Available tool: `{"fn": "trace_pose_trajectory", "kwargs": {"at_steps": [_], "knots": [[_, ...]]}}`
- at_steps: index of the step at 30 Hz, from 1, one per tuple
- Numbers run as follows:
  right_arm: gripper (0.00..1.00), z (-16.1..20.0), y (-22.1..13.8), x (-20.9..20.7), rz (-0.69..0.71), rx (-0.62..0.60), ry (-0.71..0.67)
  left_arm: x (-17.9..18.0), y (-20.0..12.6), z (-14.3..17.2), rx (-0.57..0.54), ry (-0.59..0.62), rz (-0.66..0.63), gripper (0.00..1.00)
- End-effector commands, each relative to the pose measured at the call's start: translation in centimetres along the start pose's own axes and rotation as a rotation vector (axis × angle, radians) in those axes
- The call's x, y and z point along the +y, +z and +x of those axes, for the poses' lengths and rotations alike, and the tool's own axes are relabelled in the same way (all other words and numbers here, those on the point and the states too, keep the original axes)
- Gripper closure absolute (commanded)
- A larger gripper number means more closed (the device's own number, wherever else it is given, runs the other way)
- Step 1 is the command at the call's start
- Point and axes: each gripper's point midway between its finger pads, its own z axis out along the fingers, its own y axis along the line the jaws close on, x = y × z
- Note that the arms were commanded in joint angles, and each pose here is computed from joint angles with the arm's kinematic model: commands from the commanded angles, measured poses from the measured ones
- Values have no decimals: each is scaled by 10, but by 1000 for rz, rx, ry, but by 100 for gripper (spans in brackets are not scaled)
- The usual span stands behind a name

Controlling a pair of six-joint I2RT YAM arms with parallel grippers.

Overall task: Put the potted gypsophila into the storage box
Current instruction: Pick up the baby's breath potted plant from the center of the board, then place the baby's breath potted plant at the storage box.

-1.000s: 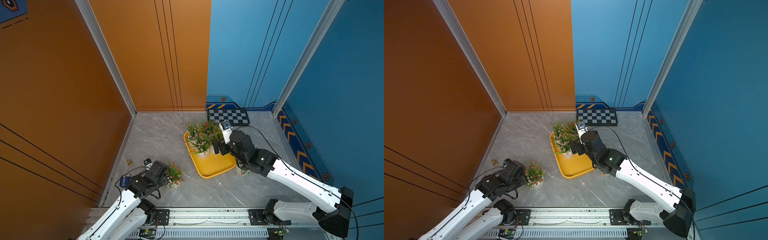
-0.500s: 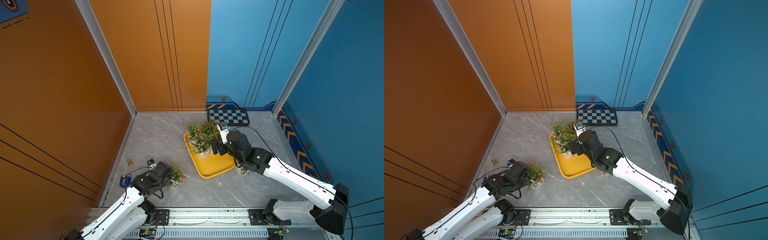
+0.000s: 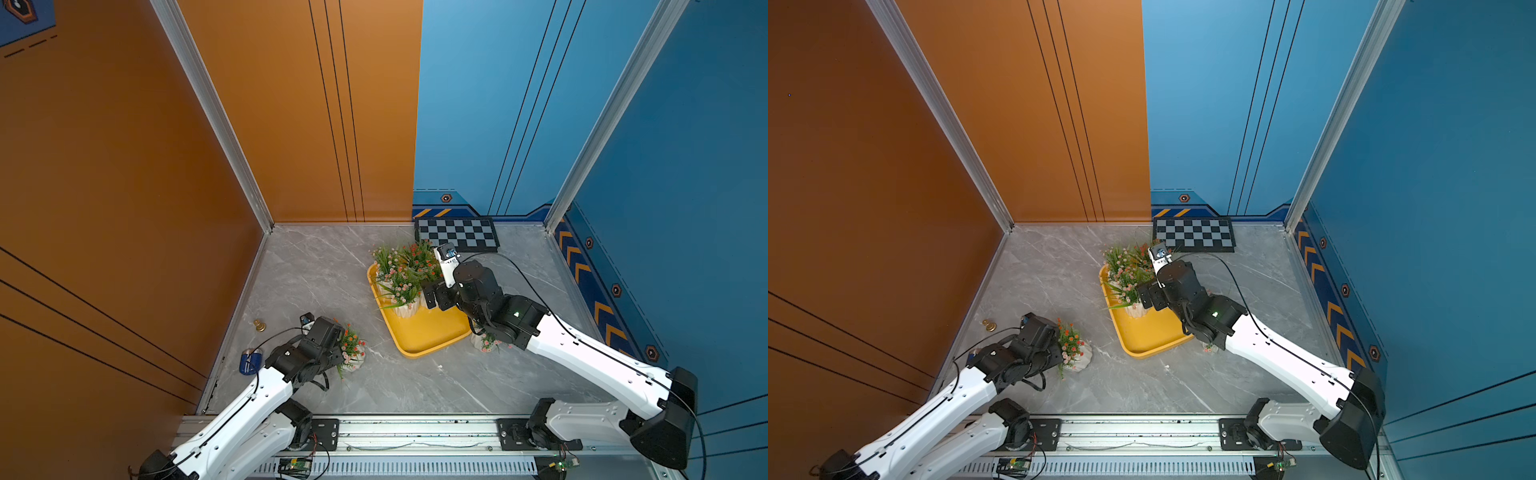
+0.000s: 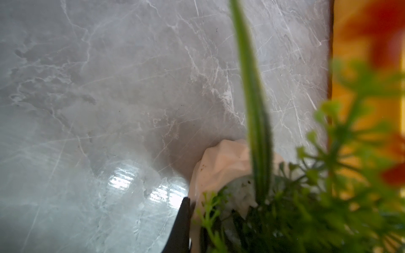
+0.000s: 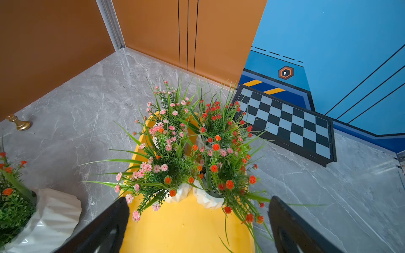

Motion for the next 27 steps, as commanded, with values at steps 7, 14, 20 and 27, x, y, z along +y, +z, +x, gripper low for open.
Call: {"fn": "trace_pose_trajectory", "kwargs": {"at_steps": [7, 14, 20, 27], "knots": [[0, -18, -13, -18, 67, -33, -2, -22, -16, -15, -11, 43, 68, 100], [0, -27, -27, -44, 135, -49, -11, -73, -64, -58, -119, 111, 195, 100], [0, -23, -40, -82, 216, -51, 29, -134, -94, -62, -127, 248, 290, 100], [0, -5, -55, -127, 302, -47, 119, -208, -104, -31, -33, 440, 383, 100]]}}
